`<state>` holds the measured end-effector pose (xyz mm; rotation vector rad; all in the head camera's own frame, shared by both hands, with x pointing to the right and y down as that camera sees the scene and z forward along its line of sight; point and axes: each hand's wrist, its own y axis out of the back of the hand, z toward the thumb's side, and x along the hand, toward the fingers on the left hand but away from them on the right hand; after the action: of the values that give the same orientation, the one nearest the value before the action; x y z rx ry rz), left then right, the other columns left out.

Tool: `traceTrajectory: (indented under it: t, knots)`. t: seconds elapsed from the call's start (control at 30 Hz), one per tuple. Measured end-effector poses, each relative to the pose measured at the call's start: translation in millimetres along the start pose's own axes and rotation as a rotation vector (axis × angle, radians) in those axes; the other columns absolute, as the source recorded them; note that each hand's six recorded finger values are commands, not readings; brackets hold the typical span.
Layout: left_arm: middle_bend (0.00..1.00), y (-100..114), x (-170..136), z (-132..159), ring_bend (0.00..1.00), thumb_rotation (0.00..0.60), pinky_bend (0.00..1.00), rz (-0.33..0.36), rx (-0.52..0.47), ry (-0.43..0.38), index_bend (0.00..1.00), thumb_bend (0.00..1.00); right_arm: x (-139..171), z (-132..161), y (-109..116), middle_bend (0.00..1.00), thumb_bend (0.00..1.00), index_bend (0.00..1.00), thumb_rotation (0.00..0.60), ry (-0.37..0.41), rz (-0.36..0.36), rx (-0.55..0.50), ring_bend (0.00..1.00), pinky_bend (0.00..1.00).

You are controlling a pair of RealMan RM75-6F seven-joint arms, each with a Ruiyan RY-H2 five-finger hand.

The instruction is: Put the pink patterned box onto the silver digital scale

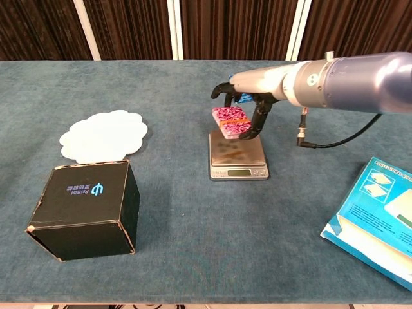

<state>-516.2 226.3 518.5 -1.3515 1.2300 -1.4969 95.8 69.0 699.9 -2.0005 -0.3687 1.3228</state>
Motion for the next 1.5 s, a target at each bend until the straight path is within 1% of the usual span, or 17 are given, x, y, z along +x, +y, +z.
traceTrajectory:
  t: [0.17, 0.23, 0.37, 0.6, 0.73, 0.83, 0.97, 1.07, 1.13, 1.37, 1.5]
  knots:
    - [0.0, 0.8, -0.2, -0.9, 0.0, 0.6, 0.0, -0.002, -0.006, 0.001, 0.07, 0.66, -2.3, 17.6, -7.0, 0.39, 0.38, 0.08, 0.6, 0.013, 0.004, 0.018, 0.16, 0.0]
    - [0.0, 1.2, -0.3, -0.9, 0.0, 0.6, 0.0, -0.001, -0.005, -0.002, 0.07, 0.66, -2.9, 19.8, -9.3, 0.39, 0.38, 0.08, 0.6, 0.011, 0.004, 0.031, 0.16, 0.0]
    - [0.0, 1.2, -0.4, -0.9, 0.0, 0.6, 0.0, -0.002, -0.006, -0.002, 0.07, 0.66, -4.3, 16.8, -14.5, 0.39, 0.38, 0.08, 0.6, -0.007, 0.011, 0.053, 0.16, 0.0]
    - [0.0, 0.6, -0.3, 0.7, 0.0, 0.6, 0.0, -0.002, -0.003, -0.008, 0.07, 0.66, -0.6, 7.2, -17.6, 0.39, 0.38, 0.08, 0.6, -0.019, 0.03, 0.051, 0.13, 0.0]
    - [0.0, 0.0, -0.3, 2.0, 0.0, 0.6, 0.0, -0.003, 0.001, -0.009, 0.07, 0.66, 1.6, 2.5, -21.7, 0.27, 0.38, 0.02, 0.6, -0.022, 0.053, 0.043, 0.07, 0.0]
    - [0.0, -0.3, -0.6, 2.0, 0.0, 0.6, 0.0, -0.001, 0.003, -0.009, 0.07, 0.66, 3.1, -0.8, -24.9, 0.21, 0.38, 0.0, 0.6, -0.026, 0.077, 0.032, 0.04, 0.0]
    - [0.0, -0.8, -0.7, 1.4, 0.0, 0.6, 0.0, -0.004, 0.0, -0.005, 0.07, 0.66, 3.5, -2.5, -25.9, 0.12, 0.38, 0.0, 0.6, -0.027, 0.096, 0.019, 0.01, 0.0]
    - [0.0, 0.0, -0.5, 0.7, 0.0, 0.6, 0.0, -0.002, -0.001, -0.004, 0.07, 0.66, 3.4, -3.9, -27.5, 0.04, 0.38, 0.0, 0.6, -0.034, 0.101, 0.013, 0.0, 0.0]
    - [0.0, 0.2, -0.6, 0.3, 0.0, 0.6, 0.0, -0.002, -0.001, -0.004, 0.07, 0.66, 3.6, -4.4, -27.0, 0.01, 0.38, 0.0, 0.6, -0.037, 0.098, 0.012, 0.0, 0.0]
    - [0.0, -0.4, 0.0, 0.2, 0.0, 0.6, 0.0, -0.004, -0.002, -0.002, 0.07, 0.66, 14.1, -5.2, -22.0, 0.0, 0.36, 0.0, 0.6, -0.032, 0.116, 0.026, 0.0, 0.0]
    - [0.0, -0.7, -0.3, 0.4, 0.0, 0.6, 0.0, -0.004, 0.0, -0.003, 0.07, 0.66, 23.9, -6.1, -13.8, 0.0, 0.36, 0.0, 0.6, -0.029, 0.106, 0.029, 0.0, 0.0]
